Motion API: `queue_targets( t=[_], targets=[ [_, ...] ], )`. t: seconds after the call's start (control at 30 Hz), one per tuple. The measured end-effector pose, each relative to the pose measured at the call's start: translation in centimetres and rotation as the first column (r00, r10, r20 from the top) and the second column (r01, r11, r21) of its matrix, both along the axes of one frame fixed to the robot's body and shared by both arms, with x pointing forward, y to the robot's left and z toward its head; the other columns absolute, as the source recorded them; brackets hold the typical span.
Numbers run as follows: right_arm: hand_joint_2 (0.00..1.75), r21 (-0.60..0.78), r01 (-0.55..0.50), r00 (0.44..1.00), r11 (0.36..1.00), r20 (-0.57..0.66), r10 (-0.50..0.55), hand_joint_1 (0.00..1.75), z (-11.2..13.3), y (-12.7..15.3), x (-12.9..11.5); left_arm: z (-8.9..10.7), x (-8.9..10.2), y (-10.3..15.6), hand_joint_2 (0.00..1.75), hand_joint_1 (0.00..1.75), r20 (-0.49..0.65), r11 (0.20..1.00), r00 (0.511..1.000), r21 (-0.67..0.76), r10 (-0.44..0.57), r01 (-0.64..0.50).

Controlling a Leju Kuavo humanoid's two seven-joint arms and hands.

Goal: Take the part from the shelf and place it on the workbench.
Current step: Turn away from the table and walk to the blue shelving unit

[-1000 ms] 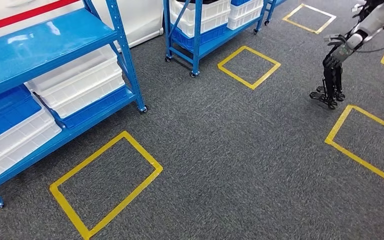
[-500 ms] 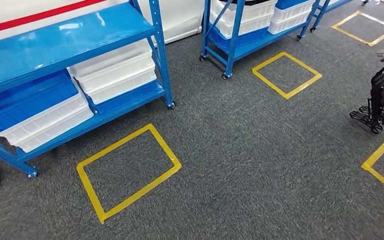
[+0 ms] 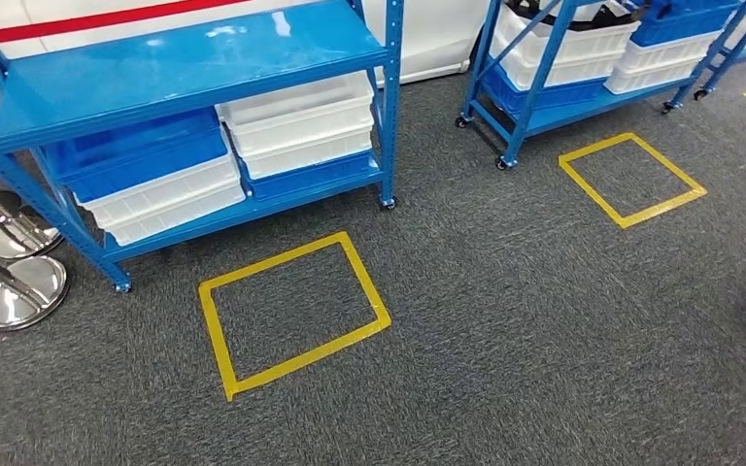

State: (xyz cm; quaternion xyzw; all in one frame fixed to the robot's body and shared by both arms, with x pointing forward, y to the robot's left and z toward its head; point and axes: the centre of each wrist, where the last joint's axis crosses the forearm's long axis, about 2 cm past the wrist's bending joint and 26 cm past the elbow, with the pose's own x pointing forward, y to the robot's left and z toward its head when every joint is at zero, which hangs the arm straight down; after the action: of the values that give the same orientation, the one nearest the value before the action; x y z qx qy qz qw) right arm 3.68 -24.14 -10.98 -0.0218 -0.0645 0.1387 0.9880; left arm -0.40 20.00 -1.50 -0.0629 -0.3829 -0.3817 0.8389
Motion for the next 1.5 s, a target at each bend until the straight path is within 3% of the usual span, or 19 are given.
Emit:
queue_targets(
  t=[0.37, 0.57, 0.67, 0.73, 0.77, 0.87, 0.93, 1.07, 1.13, 1.17, 1.2, 1.23, 1.3, 1.33, 1.37, 1.4, 1.43, 1.5],
  targets=[
    [0.0, -0.001, -0.023, 1.0, 1.0, -0.02, 0.023, 0.0, -0.1, -0.3, -0.7, -2.3, 3.3, 1.8, 0.0, 0.0, 0.096, 0.947, 0.943, 0.079, -0.319, 0.312],
    [0.0, -0.001, -0.033, 0.999, 0.999, -0.02, 0.033, 0.0, -0.1, -0.3, -0.6, -3.3, 4.2, 2.3, 0.0, 0.0, 0.1, 0.922, 0.919, 0.113, -0.382, 0.371],
    [0.0, -0.006, -0.036, 0.999, 0.999, -0.022, 0.036, 0.0, -0.1, -0.3, -0.9, -3.6, 5.2, 2.4, 0.0, 0.0, 0.125, 0.886, 0.88, 0.14, -0.458, 0.442],
    [0.0, -0.008, -0.04, 0.999, 0.999, -0.018, 0.04, 0.0, -0.1, -0.3, -0.7, -3.8, 6.8, 2.4, 0.0, 0.0, 0.156, 0.826, 0.812, 0.165, -0.562, 0.539],
    [0.0, -0.007, -0.045, 0.999, 0.999, -0.014, 0.044, 0.0, -0.1, -0.3, -0.6, -4.0, 7.9, 2.4, 0.0, 0.0, 0.176, 0.776, 0.756, 0.182, -0.63, 0.604],
    [0.0, -0.004, -0.062, 0.998, 0.998, -0.001, 0.062, 0.0, 0.0, -0.3, -0.1, -4.3, 12.3, 1.8, 0.0, 0.0, 0.219, 0.562, 0.521, 0.22, -0.825, 0.797],
    [0.0, -0.004, -0.067, 0.998, 0.998, 0.01, 0.067, 0.0, 0.0, -0.3, 0.4, -4.4, 14.4, 1.1, 0.0, 0.0, 0.226, 0.446, 0.401, 0.205, -0.888, 0.871],
    [0.0, -0.01, -0.059, 0.998, 0.998, 0.027, 0.059, 0.0, 0.0, -0.4, 0.7, -4.2, 16.5, -0.2, 0.0, 0.0, 0.217, 0.309, 0.28, 0.114, -0.935, 0.944],
    [0.0, -0.013, -0.035, 0.998, 0.999, 0.042, 0.036, 0.0, 0.0, -0.5, 0.5, -4.2, 16.3, -1.0, 0.0, 0.0, 0.208, 0.306, 0.283, 0.089, -0.936, 0.948],
    [0.0, -0.015, -0.007, 0.998, 1.0, 0.055, 0.008, 0.0, 0.0, -0.6, 0.4, -4.4, 15.4, -1.2, 0.0, 0.0, 0.231, 0.365, 0.34, 0.073, -0.912, 0.928],
    [0.0, -0.016, 0.028, 0.997, 0.999, 0.069, -0.026, 0.0, 0.0, -0.6, 0.1, -4.8, 13.9, -0.9, 0.0, 0.0, 0.264, 0.477, 0.45, 0.044, -0.853, 0.878],
    [0.0, -0.016, 0.063, 0.995, 0.998, 0.08, -0.062, 0.0, -0.1, -0.7, -0.3, -5.4, 12.2, 0.1, 0.0, 0.0, 0.282, 0.634, 0.609, -0.001, -0.741, 0.773],
    [0.0, -0.021, 0.108, 0.991, 0.994, 0.083, -0.106, 0.0, -0.2, -0.9, -1.4, -6.7, 10.2, 3.8, 0.0, 0.0, 0.216, 0.913, 0.905, -0.106, -0.365, 0.394],
    [0.0, -0.024, 0.119, 0.99, 0.993, 0.079, -0.117, 0.0, -0.2, -1.0, -1.9, -7.0, 10.3, 5.8, 0.0, 0.0, 0.16, 0.98, 0.982, -0.154, -0.102, 0.127],
    [0.0, -0.027, 0.126, 0.99, 0.992, 0.074, -0.123, 0.0, -0.3, -1.1, -2.2, -7.1, 10.9, 7.7, 0.0, 0.0, 0.109, 0.969, 0.979, -0.201, 0.171, -0.146],
    [0.0, -0.029, 0.13, 0.989, 0.991, 0.07, -0.128, 0.0, -0.3, -1.2, -2.3, -7.1, 11.8, 9.7, 0.0, 0.0, 0.072, 0.885, 0.901, -0.239, 0.428, -0.401],
    [0.0, -0.029, 0.134, 0.989, 0.991, 0.066, -0.132, 0.0, -0.3, -1.2, -2.4, -7.0, 12.4, 11.8, 0.0, 0.0, 0.048, 0.751, 0.77, -0.267, 0.637, -0.604],
    [0.0, -0.028, 0.139, 0.989, 0.99, 0.057, -0.137, 0.0, -0.3, -1.2, -2.5, -6.8, 12.4, 15.7, 0.0, 0.0, 0.037, 0.49, 0.5, -0.277, 0.865, -0.827]
  ],
)
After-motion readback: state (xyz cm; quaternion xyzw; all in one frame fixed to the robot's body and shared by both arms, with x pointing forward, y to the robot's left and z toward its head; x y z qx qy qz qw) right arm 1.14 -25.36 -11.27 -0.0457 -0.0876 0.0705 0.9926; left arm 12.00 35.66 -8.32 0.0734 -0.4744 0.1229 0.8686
